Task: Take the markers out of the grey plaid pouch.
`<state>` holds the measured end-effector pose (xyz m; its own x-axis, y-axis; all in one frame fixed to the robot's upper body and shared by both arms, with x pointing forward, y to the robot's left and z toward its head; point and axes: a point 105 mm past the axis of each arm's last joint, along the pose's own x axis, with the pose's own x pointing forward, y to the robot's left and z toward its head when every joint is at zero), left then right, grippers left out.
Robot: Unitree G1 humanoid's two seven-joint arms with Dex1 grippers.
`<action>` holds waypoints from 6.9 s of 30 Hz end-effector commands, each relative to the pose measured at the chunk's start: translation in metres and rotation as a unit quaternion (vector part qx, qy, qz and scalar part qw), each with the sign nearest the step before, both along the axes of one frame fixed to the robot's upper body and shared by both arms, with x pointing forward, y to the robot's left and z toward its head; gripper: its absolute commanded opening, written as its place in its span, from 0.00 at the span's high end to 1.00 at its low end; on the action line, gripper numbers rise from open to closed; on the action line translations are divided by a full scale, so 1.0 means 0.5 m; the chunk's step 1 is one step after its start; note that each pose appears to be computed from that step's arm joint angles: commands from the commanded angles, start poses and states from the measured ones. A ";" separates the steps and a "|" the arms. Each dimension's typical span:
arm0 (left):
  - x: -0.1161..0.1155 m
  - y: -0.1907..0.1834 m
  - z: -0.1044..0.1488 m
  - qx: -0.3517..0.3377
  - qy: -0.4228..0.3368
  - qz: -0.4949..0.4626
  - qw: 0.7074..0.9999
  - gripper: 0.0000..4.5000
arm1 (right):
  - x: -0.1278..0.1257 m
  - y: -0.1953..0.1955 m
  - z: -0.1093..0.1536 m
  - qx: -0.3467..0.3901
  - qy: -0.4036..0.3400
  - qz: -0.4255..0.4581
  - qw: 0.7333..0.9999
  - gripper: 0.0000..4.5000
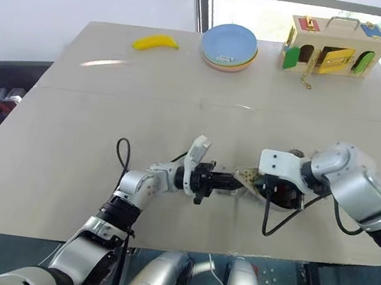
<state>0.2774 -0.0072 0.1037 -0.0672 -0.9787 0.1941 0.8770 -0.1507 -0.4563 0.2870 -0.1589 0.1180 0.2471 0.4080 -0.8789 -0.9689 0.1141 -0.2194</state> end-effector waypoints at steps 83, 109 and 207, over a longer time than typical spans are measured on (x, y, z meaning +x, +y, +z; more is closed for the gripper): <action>0.006 0.001 0.060 0.007 -0.138 0.042 0.990 1.00 | -0.038 -0.006 0.145 0.079 -0.099 -0.015 0.992 0.94; -0.016 0.011 0.025 0.020 -0.099 0.004 0.995 1.00 | -0.001 -0.056 -0.002 -0.011 -0.056 -0.002 0.998 0.42; 0.048 0.053 0.048 0.026 -0.154 0.147 0.977 1.00 | 0.041 -0.106 0.275 0.366 -0.259 -0.178 0.876 0.95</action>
<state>0.2989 0.0121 0.1183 0.1524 -0.9780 0.1424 0.9682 0.1189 -0.2201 0.3059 -0.1937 0.2528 0.7079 0.6963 -0.1185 -0.6936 0.6537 -0.3026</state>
